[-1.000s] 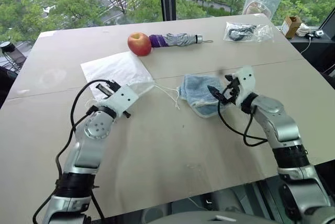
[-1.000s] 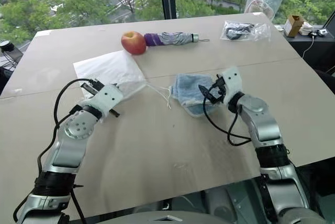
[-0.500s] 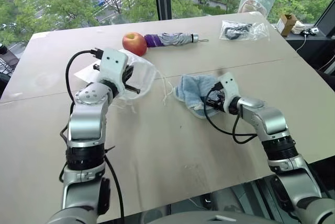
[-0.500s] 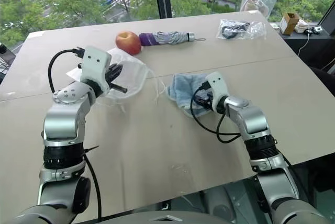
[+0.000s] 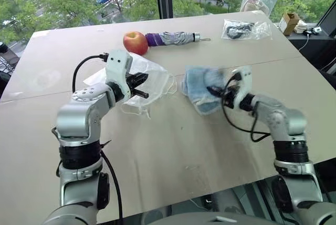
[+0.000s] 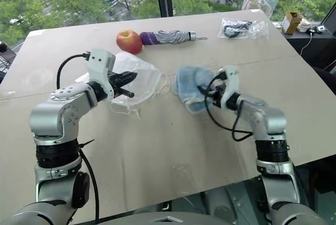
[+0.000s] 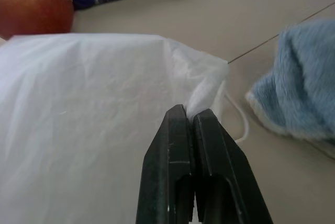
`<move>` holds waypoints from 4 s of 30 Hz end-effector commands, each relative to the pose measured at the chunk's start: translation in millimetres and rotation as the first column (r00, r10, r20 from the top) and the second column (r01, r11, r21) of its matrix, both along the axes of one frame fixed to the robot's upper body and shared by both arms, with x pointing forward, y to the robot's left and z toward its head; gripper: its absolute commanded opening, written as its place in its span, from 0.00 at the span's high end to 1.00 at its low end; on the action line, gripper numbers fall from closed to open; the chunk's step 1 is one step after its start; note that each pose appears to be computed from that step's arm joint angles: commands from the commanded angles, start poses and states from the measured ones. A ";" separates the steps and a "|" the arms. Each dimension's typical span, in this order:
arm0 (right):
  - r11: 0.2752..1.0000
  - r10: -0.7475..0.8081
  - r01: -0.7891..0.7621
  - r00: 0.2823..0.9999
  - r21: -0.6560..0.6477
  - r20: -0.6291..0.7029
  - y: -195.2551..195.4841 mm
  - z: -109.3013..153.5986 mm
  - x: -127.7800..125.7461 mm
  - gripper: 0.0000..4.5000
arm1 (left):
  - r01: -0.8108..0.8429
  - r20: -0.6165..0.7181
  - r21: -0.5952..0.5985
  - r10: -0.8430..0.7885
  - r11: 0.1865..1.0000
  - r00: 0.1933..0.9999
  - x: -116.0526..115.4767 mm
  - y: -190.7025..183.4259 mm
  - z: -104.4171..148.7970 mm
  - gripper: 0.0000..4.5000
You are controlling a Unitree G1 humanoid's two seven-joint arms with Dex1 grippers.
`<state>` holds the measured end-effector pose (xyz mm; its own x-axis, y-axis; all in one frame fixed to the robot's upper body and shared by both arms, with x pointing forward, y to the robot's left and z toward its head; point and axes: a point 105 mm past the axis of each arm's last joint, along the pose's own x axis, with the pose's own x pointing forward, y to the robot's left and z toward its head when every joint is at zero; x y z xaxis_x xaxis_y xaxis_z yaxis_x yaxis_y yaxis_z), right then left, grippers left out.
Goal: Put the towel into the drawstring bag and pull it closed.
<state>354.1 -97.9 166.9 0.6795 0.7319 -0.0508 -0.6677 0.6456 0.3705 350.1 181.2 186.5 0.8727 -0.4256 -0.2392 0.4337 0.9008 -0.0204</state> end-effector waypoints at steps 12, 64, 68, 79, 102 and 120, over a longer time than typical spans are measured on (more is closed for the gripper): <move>0.923 0.383 -0.376 0.919 -0.079 0.096 68.9 12.1 -59.3 0.99 | 0.146 -0.025 -0.269 -0.159 0.952 0.987 -12.5 -22.7 29.2 1.00; 0.955 0.099 -0.109 0.994 0.277 0.052 123.8 16.8 -19.9 0.99 | 0.343 0.177 -0.281 -0.303 0.896 0.936 -25.1 -59.6 64.5 1.00; 0.978 0.101 -0.121 0.988 0.171 0.119 116.8 15.4 -17.6 0.99 | 0.388 0.198 -0.296 -0.341 0.873 0.919 -28.8 -65.5 65.9 1.00; 0.884 0.465 -0.439 0.792 -0.161 0.396 114.5 17.2 -65.4 0.99 | 0.444 0.223 -0.259 -0.394 0.858 0.892 -33.7 -69.8 72.4 1.00; 0.904 0.197 -0.294 0.931 0.312 0.306 123.8 50.4 -38.1 0.99 | 0.545 0.058 -0.366 -0.566 0.754 0.822 -72.0 -64.5 27.7 1.00; 0.343 0.362 -0.054 0.929 0.938 -0.078 104.6 112.4 -21.2 0.99 | 0.511 0.058 -0.450 -0.547 0.732 0.835 -72.9 -88.1 18.6 1.00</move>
<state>344.7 -20.4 222.8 0.6523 0.5996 0.4637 -0.5348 -0.0695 0.8421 278.1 96.5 201.8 0.4620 -0.8866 0.0216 0.8106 0.4122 -0.4159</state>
